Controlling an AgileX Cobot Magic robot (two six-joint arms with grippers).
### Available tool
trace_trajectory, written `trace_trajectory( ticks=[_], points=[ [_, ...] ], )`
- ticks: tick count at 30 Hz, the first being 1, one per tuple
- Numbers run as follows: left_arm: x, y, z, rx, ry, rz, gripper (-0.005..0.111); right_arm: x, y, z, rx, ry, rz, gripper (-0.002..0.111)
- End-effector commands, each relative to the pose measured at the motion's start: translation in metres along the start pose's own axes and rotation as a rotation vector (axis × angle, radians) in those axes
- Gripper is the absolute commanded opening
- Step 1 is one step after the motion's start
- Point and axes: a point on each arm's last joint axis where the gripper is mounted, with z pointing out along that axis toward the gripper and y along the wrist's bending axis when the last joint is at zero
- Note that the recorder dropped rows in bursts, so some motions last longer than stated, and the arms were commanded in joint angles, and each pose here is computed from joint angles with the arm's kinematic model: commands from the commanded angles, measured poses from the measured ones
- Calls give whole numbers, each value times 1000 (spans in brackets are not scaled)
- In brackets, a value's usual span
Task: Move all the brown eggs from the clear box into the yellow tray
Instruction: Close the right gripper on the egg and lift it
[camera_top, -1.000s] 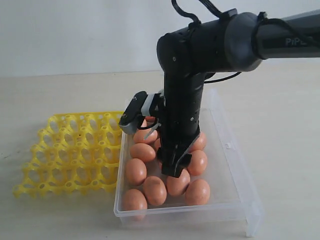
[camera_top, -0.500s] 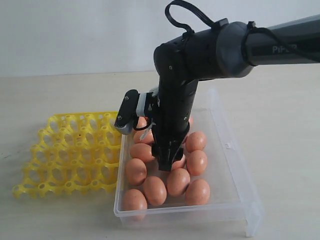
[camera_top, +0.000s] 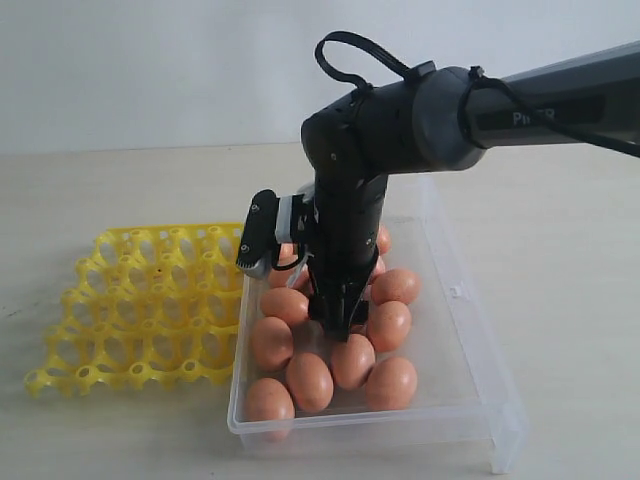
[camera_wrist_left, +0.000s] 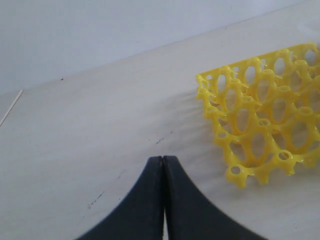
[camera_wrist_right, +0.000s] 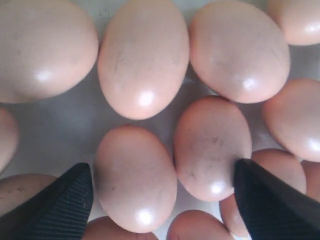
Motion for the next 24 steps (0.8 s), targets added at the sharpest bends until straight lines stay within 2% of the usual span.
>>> trace_trajectory(
  ticks=[1, 14, 17, 18, 20, 24],
  points=[
    [-2, 0, -1, -2, -18, -5, 0, -2, 8, 19, -60, 2, 13, 74],
    [-2, 0, -1, -2, -18, -5, 0, -1, 8, 26, -67, 12, 11, 82],
    [-2, 0, -1, -2, -18, -5, 0, -2, 8, 26, -64, 9, 27, 80],
    [-2, 0, -1, -2, -18, -5, 0, -2, 8, 26, -64, 9, 41, 77],
    [-2, 0, -1, -2, -18, -5, 0, -2, 8, 26, -64, 10, 52, 63],
    [-2, 0, -1, -2, -18, -5, 0, -1, 8, 20, -61, 8, 90, 18]
  ],
)
